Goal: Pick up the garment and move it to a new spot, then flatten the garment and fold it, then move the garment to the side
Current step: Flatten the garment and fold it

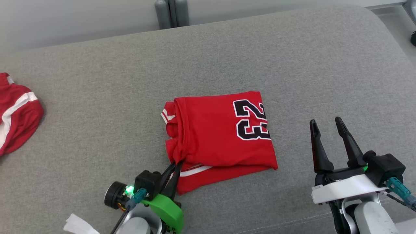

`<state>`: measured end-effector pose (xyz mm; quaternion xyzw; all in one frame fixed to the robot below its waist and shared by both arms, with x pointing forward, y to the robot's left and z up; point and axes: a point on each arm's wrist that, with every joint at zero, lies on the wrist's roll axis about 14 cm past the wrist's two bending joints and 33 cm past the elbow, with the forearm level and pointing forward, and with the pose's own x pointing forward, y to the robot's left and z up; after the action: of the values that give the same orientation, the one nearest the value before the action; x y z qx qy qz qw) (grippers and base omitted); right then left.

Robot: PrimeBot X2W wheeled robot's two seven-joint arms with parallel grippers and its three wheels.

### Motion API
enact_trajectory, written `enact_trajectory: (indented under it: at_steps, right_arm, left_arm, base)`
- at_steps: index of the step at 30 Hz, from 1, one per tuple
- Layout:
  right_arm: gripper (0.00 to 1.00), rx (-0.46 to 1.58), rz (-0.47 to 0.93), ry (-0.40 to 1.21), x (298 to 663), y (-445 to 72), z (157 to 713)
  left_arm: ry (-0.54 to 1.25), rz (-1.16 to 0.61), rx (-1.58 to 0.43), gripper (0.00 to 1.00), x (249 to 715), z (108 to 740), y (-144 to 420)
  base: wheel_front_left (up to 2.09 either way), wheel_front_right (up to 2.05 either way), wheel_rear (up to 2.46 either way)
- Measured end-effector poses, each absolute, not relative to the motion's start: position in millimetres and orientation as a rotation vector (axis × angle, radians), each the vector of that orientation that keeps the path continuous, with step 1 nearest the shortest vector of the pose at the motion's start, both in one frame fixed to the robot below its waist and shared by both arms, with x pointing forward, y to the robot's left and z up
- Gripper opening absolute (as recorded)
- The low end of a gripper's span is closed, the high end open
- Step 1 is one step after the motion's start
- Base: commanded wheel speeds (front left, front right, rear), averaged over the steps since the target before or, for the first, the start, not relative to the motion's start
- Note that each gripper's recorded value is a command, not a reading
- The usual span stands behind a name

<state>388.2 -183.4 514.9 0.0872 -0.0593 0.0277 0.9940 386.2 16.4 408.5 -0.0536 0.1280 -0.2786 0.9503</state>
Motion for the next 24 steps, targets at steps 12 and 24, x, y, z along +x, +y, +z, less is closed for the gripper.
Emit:
enact_trajectory:
  at_steps: [12,24]
  right_arm:
    - [1.00,0.180,0.059,-0.114,390.5,-182.2,513.2]
    - [1.00,0.181,0.087,-0.143,387.1,-174.1,524.1]
  left_arm:
    - [0.279,-0.550,-0.129,1.00,362.9,404.8,27.0]
    - [0.051,-0.352,-0.159,1.00,389.2,472.1,76.2]
  base:
    - [0.00,0.00,0.00]
    - [0.00,0.00,0.00]
